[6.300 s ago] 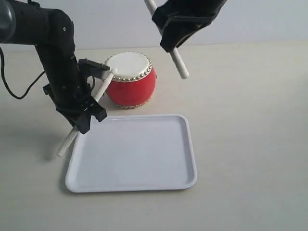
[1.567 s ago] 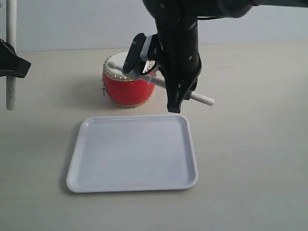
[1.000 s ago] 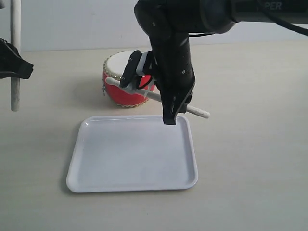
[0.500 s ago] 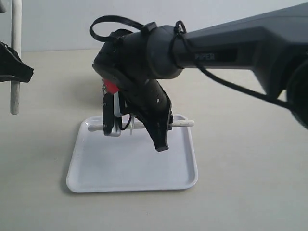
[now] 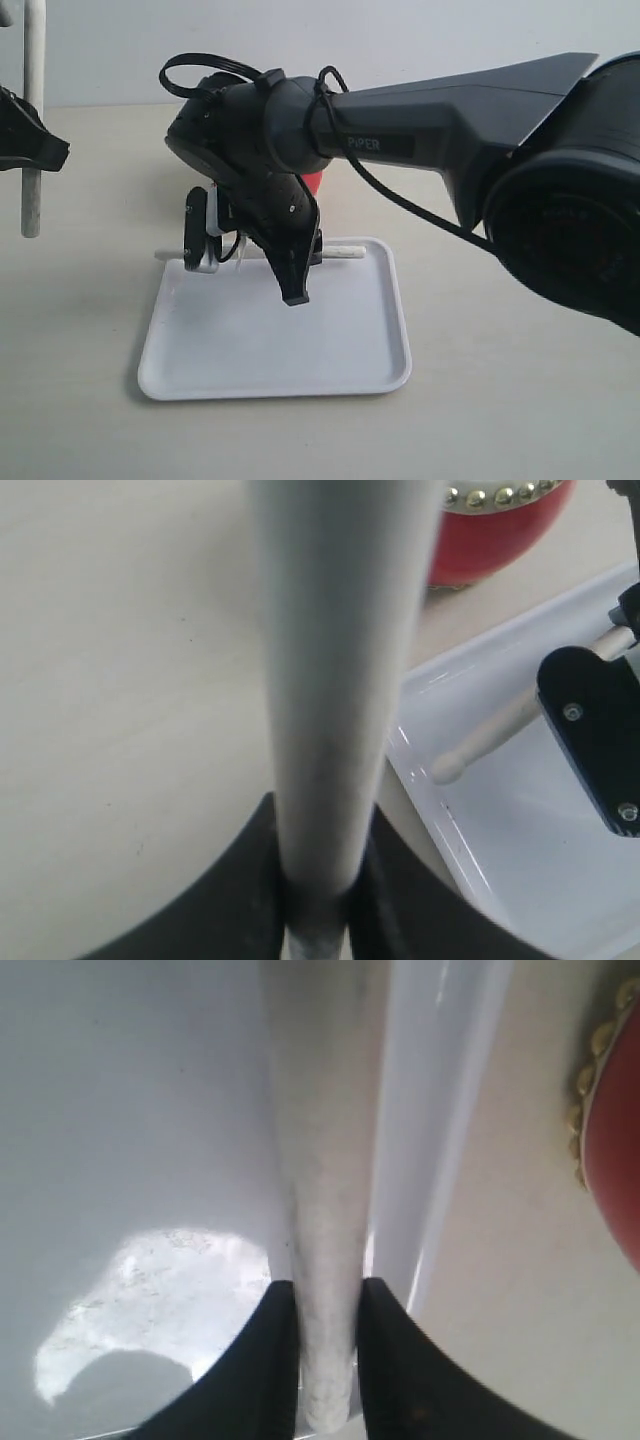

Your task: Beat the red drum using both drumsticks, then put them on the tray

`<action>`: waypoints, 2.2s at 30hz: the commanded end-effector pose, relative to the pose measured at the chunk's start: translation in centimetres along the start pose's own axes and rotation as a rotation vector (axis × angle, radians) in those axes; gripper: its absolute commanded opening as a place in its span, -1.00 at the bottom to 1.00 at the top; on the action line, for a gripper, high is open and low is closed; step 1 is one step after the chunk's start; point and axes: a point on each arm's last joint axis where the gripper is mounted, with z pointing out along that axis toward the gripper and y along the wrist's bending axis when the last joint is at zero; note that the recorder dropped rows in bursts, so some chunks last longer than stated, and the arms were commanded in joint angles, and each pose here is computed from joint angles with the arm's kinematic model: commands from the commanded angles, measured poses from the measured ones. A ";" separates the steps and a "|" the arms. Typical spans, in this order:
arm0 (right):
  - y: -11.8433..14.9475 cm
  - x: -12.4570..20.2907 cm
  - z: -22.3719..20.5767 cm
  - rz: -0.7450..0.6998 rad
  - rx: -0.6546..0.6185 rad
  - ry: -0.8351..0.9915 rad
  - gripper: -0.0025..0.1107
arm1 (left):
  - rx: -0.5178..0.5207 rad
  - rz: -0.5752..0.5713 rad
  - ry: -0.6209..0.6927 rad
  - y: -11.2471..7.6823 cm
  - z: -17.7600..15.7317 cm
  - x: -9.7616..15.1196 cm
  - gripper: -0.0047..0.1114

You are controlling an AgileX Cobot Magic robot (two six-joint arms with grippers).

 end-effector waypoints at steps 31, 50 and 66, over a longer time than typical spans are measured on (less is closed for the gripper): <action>0.9 0.3 1.0 0.046 -0.017 0.042 -0.84 | 0.003 -0.008 -0.007 0.0 0.0 0.0 -0.92; 0.0 1.7 -3.1 0.202 -0.005 -0.054 0.04 | 0.087 0.013 -0.101 -0.7 0.2 -0.4 -0.92; -3.5 8.1 -12.7 0.476 -0.530 -0.848 0.02 | 0.731 -0.247 -0.499 4.0 3.9 0.4 -0.92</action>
